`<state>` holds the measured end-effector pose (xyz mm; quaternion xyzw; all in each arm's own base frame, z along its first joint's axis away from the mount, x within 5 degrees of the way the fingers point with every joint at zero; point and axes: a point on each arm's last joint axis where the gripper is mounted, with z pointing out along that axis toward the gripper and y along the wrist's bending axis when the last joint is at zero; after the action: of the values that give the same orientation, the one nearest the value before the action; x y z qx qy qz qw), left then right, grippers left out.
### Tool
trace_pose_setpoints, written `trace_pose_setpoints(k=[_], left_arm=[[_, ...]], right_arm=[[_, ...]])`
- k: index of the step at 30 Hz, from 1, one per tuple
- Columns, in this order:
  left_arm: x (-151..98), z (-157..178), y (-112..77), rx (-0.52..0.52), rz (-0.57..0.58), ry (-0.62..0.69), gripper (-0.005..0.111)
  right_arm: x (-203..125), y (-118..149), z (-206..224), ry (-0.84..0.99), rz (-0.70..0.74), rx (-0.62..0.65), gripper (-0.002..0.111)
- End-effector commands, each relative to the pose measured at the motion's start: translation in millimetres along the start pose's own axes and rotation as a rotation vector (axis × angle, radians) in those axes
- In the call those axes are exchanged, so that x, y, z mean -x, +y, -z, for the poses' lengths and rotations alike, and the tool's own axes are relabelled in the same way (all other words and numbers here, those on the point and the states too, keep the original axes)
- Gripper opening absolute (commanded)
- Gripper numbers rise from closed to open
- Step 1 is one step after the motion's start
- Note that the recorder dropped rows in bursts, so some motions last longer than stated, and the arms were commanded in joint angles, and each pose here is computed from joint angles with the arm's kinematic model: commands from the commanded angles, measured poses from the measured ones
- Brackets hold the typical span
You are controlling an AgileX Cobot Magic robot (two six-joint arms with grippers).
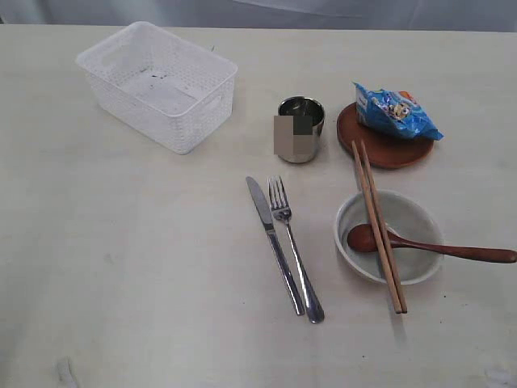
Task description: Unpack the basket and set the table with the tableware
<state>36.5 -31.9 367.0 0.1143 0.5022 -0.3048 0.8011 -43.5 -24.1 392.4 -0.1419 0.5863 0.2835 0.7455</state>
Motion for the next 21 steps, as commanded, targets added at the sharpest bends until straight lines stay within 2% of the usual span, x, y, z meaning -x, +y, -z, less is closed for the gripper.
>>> trace_pose_setpoints(k=[1, 5, 7, 9, 16, 21], left_arm=[[-0.5, 1.1, -0.1, -0.002, -0.005, -0.001, 0.000], [2.3, 1.3, 2.5, 0.027, 0.027, -0.032, 0.000], [4.8, 1.8, 8.6, 0.092, 0.090, -0.064, 0.000], [1.5, 2.4, 14.9, 0.163, 0.105, -0.031, 0.000], [-20.2, 28.3, 16.1, 0.235, -0.175, 0.289, 0.000], [-25.3, 40.0, 20.4, 0.409, -0.245, 0.266, 0.000]], right_arm=[[-0.8, 0.0, -0.3, -0.004, 0.004, -0.009, 0.000], [-0.8, 0.0, -0.3, -0.004, 0.004, -0.009, 0.000], [-0.8, 0.0, -0.3, -0.004, -0.004, -0.009, 0.000], [-0.8, 0.0, -0.3, -0.004, -0.006, -0.009, 0.000], [-0.8, 0.0, -0.3, -0.004, -0.006, -0.009, 0.000], [-0.8, 0.0, -0.3, -0.004, -0.006, -0.009, 0.000]])
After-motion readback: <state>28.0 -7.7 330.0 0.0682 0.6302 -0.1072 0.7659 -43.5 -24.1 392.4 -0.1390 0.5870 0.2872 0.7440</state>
